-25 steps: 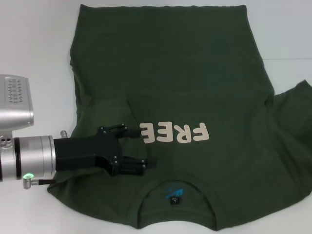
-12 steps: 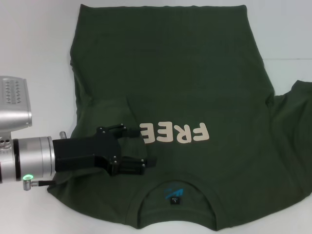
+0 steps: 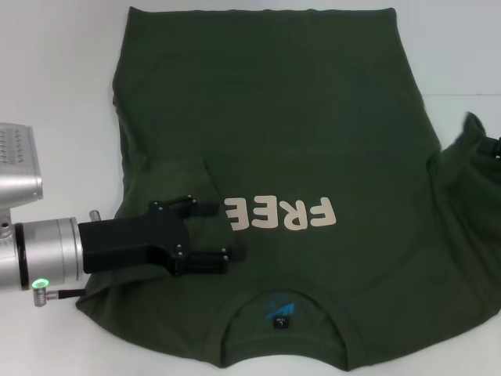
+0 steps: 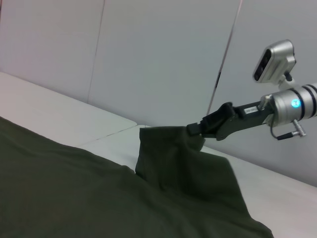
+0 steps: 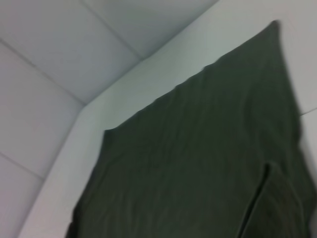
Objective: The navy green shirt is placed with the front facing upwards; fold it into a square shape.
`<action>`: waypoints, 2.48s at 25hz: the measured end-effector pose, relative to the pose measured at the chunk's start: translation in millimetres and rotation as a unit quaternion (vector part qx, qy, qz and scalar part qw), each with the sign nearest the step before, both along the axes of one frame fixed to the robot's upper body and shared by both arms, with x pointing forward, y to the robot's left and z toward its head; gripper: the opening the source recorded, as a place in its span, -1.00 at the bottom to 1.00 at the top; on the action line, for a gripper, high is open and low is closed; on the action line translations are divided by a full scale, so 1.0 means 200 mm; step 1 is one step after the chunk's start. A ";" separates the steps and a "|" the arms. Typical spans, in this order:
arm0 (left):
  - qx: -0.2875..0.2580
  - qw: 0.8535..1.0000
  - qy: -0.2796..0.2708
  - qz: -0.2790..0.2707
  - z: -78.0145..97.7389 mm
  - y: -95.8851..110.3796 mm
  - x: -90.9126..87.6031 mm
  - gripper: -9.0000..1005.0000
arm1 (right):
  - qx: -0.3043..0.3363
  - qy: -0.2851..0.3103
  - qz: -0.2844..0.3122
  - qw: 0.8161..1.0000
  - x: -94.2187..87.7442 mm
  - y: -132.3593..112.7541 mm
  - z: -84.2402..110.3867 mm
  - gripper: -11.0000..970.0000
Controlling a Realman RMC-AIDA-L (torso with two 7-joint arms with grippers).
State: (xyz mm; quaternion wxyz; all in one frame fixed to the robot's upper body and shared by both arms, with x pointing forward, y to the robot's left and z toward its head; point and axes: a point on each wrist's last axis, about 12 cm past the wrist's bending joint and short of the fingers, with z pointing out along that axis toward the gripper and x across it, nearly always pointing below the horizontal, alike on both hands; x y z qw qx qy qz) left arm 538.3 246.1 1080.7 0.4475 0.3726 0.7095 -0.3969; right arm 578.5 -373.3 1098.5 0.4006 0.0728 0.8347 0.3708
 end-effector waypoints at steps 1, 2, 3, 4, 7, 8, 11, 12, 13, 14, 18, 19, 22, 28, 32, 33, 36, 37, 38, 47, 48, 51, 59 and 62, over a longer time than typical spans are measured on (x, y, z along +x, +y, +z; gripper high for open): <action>-0.001 1.000 0.001 0.001 0.00 0.00 0.00 0.87 | 0.006 0.001 0.005 1.000 0.00 0.00 0.01 -0.96; -0.001 1.000 0.001 0.002 0.00 0.00 0.00 0.87 | 0.011 0.002 0.011 1.000 0.01 0.01 0.03 -0.96; -0.002 1.000 0.002 0.004 0.00 0.01 0.00 0.87 | 0.015 0.002 0.015 1.000 0.02 0.02 0.05 -0.96; -0.002 1.000 0.002 0.004 0.00 0.01 0.00 0.87 | 0.018 0.001 0.020 1.000 0.04 0.04 0.06 -0.96; -0.001 1.000 0.002 0.005 0.00 0.01 0.00 0.87 | 0.022 0.000 0.033 0.999 0.10 0.11 0.09 -0.96; -0.001 1.000 0.001 0.004 0.00 0.01 0.01 0.87 | 0.023 -0.001 0.040 0.999 0.12 0.16 0.09 -0.96; -0.001 1.000 0.000 0.003 0.01 0.00 0.01 0.87 | 0.028 -0.003 0.062 0.998 0.18 0.29 0.09 -0.89; -0.001 1.000 0.000 0.003 0.01 0.00 0.01 0.87 | 0.027 -0.003 0.074 0.997 0.20 0.34 0.08 -0.85; -0.001 1.000 0.000 0.003 0.01 0.00 0.01 0.87 | 0.024 -0.004 0.084 0.996 0.20 0.37 0.08 -0.81; -0.001 1.000 0.001 0.003 0.00 0.00 0.01 0.87 | 0.020 -0.005 0.094 0.995 0.21 0.40 0.08 -0.77; -0.002 1.000 0.003 0.007 0.00 0.00 0.01 0.87 | 0.021 -0.006 0.119 0.993 0.20 0.45 0.08 -0.63; -0.002 1.000 0.003 0.008 0.00 0.00 0.01 0.87 | 0.023 -0.005 0.121 0.992 0.19 0.44 0.09 -0.54; -0.002 1.000 0.004 0.009 -0.01 0.00 0.01 0.87 | 0.026 -0.001 0.113 0.993 0.18 0.40 0.09 -0.28; -0.002 1.000 0.005 0.010 -0.01 0.01 0.00 0.87 | 0.042 -0.025 0.082 0.995 0.12 0.29 0.07 0.04; -0.004 1.000 0.007 0.014 -0.01 0.01 0.00 0.87 | 0.044 -0.054 0.085 0.994 0.08 0.30 0.03 0.22; -0.005 1.000 0.007 0.016 -0.01 0.02 0.00 0.87 | 0.043 -0.063 0.087 0.993 0.07 0.32 0.02 0.27; -0.011 1.000 0.007 0.024 -0.01 0.03 0.00 0.87 | 0.033 -0.103 0.100 0.989 0.02 0.37 -0.02 0.50; -0.013 0.999 0.008 0.028 -0.01 0.03 0.01 0.87 | 0.031 -0.118 0.105 0.987 0.01 0.39 -0.03 0.59; -0.016 0.999 0.010 0.031 -0.01 0.03 0.01 0.87 | 0.028 -0.131 0.111 0.985 0.00 0.40 -0.04 0.68; -0.032 0.997 0.028 0.070 -0.01 0.10 -0.01 0.87 | 0.007 -0.193 0.169 0.967 -0.10 0.49 -0.11 0.95; -0.034 0.996 0.033 0.077 -0.01 0.11 -0.01 0.87 | 0.005 -0.195 0.171 0.966 -0.10 0.49 -0.11 0.95; -0.036 0.992 0.060 0.101 -0.01 0.17 -0.03 0.86 | 0.003 -0.199 0.178 0.964 -0.12 0.48 -0.12 0.95; -0.037 0.981 0.097 0.162 -0.05 0.30 -0.12 0.86 | -0.003 -0.200 0.177 0.964 -0.11 0.42 -0.09 0.95; -0.037 0.977 0.102 0.181 -0.06 0.35 -0.17 0.86 | -0.003 -0.199 0.178 0.964 -0.10 0.42 -0.07 0.95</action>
